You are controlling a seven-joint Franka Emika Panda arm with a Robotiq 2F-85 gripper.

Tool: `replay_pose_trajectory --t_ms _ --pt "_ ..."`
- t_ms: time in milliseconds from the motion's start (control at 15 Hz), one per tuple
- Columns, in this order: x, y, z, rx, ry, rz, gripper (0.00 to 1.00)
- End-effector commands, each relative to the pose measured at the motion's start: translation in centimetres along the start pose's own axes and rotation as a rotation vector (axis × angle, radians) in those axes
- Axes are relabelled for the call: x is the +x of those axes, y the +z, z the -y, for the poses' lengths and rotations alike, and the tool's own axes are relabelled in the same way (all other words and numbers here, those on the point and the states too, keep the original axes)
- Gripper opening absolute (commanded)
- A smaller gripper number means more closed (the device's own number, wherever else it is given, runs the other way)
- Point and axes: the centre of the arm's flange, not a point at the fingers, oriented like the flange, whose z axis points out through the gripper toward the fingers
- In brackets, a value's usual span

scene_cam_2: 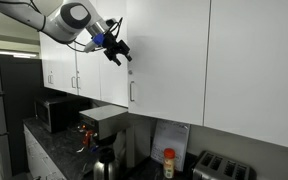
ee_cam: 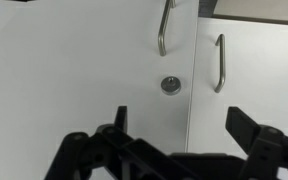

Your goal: Close the second cabinet door

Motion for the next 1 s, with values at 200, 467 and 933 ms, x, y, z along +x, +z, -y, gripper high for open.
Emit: replay_pose_trajectory --t_ms 200,467,933 --pt "3.9 3.7 0.6 0.024 -0.101 -0.035 1.00" --pt "5.4 5.4 0.8 0.022 -0.140 -0.048 1.00" --pt "5.9 6.4 1.3 0.062 -0.140 0.040 1.00"
